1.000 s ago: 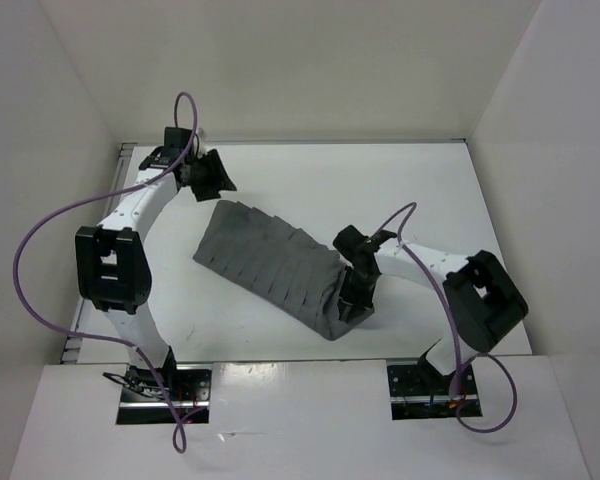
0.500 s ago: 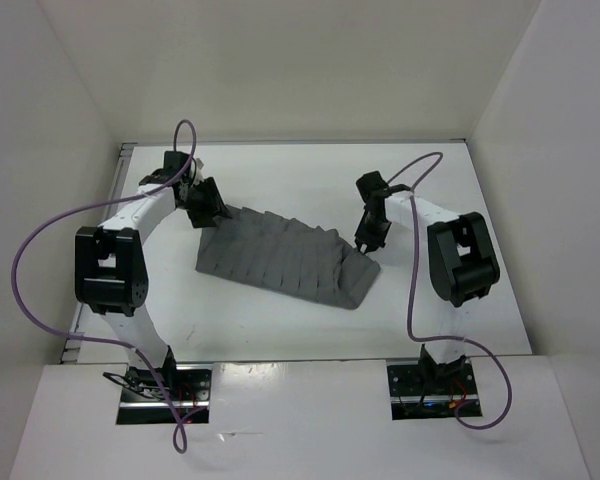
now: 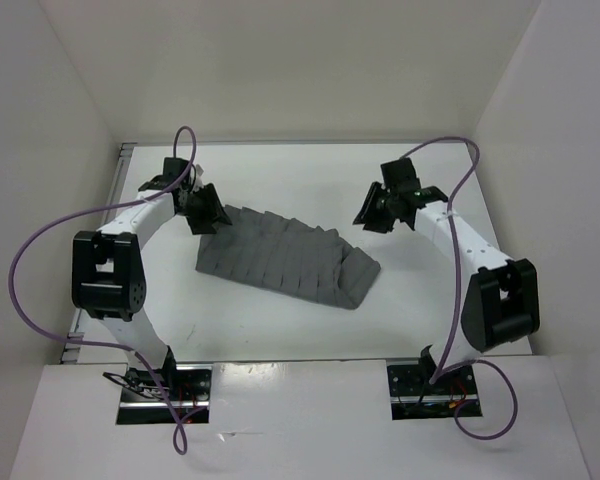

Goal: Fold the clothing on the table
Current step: Fold the skirt

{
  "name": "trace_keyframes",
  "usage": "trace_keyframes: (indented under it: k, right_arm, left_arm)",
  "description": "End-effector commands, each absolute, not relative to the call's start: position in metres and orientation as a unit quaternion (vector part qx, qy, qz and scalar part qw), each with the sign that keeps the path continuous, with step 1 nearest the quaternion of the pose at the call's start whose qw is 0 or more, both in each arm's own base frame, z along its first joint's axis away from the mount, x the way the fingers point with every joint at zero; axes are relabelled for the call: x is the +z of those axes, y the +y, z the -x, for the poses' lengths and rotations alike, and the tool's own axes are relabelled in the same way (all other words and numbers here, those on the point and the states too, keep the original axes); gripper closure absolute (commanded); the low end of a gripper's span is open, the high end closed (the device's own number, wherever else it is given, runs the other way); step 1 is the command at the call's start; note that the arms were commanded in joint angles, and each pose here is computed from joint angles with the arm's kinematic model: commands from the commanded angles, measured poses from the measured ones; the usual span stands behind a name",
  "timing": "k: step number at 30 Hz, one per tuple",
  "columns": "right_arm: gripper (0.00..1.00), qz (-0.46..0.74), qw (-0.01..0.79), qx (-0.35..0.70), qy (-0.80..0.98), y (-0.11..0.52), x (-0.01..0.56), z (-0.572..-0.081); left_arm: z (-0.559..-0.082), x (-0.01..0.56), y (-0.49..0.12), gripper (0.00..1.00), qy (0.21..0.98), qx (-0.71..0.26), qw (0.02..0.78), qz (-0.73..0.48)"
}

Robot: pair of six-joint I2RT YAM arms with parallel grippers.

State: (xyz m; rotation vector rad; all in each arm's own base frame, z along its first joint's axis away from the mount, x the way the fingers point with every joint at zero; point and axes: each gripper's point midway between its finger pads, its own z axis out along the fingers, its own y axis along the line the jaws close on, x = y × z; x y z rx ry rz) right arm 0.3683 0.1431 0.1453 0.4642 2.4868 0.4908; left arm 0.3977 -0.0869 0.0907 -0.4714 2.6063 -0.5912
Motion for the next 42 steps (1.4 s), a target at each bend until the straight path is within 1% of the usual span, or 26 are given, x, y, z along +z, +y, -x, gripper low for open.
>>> trace_keyframes:
  k: [1,3,5,6,8,9,14,15,16,18,20,24,25,26,27,28,29,31,36,42]
  right_arm:
    - [0.62,-0.170,0.186,0.245,0.936,0.182,0.129,-0.310]
    - [0.70,-0.154,0.148,0.258,0.942,0.208,0.113,-0.280]
    - [0.70,-0.150,0.118,0.264,0.945,0.224,0.103,-0.262]
    - [0.68,-0.138,0.104,0.262,0.950,0.233,0.098,-0.250]
    - [0.59,-0.136,0.103,0.251,0.953,0.237,0.089,-0.249]
    - [0.59,-0.136,0.103,0.250,0.953,0.238,0.089,-0.249]
    - [0.55,-0.130,0.143,0.198,0.961,0.227,0.091,-0.274]
    - [0.55,-0.131,0.153,0.196,0.960,0.225,0.100,-0.284]
    - [0.55,-0.134,0.152,0.185,0.962,0.222,0.096,-0.290]
    - [0.55,-0.132,0.164,0.167,0.963,0.217,0.097,-0.304]
    - [0.55,-0.130,0.166,0.165,0.963,0.216,0.096,-0.311]
    - [0.55,-0.138,0.168,0.161,0.963,0.213,0.094,-0.326]
    - [0.55,-0.137,0.165,0.165,0.963,0.214,0.094,-0.326]
    - [0.55,-0.137,0.169,0.168,0.962,0.215,0.098,-0.328]
    - [0.55,-0.133,0.167,0.164,0.963,0.215,0.094,-0.328]
    - [0.55,-0.131,0.168,0.171,0.962,0.218,0.095,-0.329]
    - [0.55,-0.131,0.164,0.169,0.963,0.218,0.092,-0.329]
    - [0.55,-0.130,0.161,0.173,0.963,0.219,0.092,-0.328]
    - [0.55,-0.136,0.147,0.161,0.966,0.211,0.080,-0.320]
    - [0.55,-0.135,0.133,0.163,0.968,0.212,0.071,-0.314]
  left_arm:
    - [-0.403,0.094,-0.079,0.39,0.935,-0.202,0.231,0.176]
    - [-0.405,0.090,-0.077,0.39,0.936,-0.197,0.229,0.178]
    - [-0.408,0.082,-0.072,0.39,0.938,-0.194,0.220,0.186]
    - [-0.410,0.085,-0.072,0.39,0.937,-0.194,0.222,0.185]
    - [-0.416,0.086,-0.063,0.39,0.934,-0.193,0.225,0.201]
    - [-0.420,0.090,-0.061,0.39,0.932,-0.190,0.234,0.201]
    - [-0.443,0.103,-0.038,0.39,0.921,-0.169,0.276,0.217]
    - [-0.447,0.103,-0.036,0.40,0.921,-0.165,0.278,0.219]
    - [-0.451,0.103,-0.036,0.42,0.920,-0.165,0.282,0.218]
    - [-0.458,0.100,-0.034,0.44,0.919,-0.170,0.283,0.213]
    - [-0.461,0.100,-0.035,0.44,0.919,-0.175,0.283,0.212]
    - [-0.469,0.083,-0.041,0.46,0.920,-0.189,0.272,0.208]
    - [-0.468,0.080,-0.044,0.48,0.922,-0.198,0.266,0.200]
    - [-0.471,0.079,-0.054,0.51,0.919,-0.227,0.259,0.189]
    - [-0.474,0.080,-0.059,0.64,0.918,-0.240,0.257,0.185]
    - [-0.477,0.080,-0.063,0.71,0.915,-0.254,0.259,0.178]
    - [-0.479,0.082,-0.071,0.77,0.910,-0.280,0.252,0.175]
    - [-0.485,0.092,-0.077,0.85,0.901,-0.300,0.264,0.166]
    - [-0.493,0.109,-0.084,0.85,0.887,-0.328,0.280,0.164]
    - [-0.497,0.102,-0.096,0.85,0.880,-0.366,0.257,0.161]
